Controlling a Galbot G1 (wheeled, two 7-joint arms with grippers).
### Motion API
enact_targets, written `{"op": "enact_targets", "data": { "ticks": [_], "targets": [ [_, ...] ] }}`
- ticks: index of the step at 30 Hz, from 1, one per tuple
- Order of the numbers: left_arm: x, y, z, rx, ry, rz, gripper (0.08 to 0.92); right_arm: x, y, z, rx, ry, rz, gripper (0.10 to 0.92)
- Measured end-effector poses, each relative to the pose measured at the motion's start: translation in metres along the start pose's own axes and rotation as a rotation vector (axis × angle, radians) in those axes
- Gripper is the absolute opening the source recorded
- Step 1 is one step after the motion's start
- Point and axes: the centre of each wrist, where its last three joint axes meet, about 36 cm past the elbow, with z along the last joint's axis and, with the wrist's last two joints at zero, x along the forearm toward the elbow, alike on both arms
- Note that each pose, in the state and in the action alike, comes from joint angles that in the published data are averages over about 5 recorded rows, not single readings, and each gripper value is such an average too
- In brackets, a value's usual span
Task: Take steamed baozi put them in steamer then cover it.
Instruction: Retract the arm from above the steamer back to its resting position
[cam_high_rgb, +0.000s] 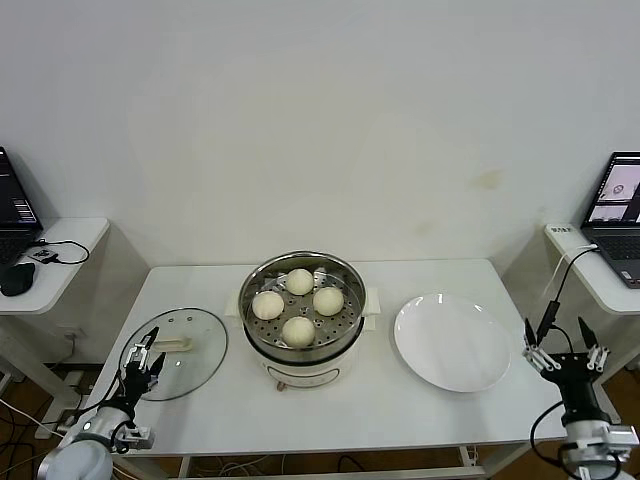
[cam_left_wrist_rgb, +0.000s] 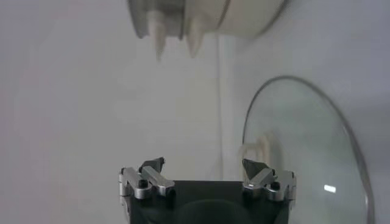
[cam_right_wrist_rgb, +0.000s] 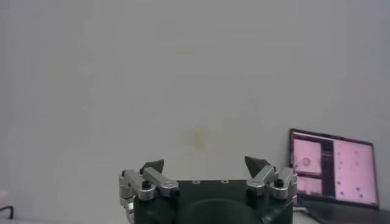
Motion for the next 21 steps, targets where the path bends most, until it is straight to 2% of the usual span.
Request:
{"op": "enact_targets", "data": {
  "ticks": [21],
  "targets": [
    [-0.059,-0.010,0.015,-0.038,0.038,0.047,0.823,0.033,-0.006,0.017,0.052,0.067,0.020,0.823]
  ]
}}
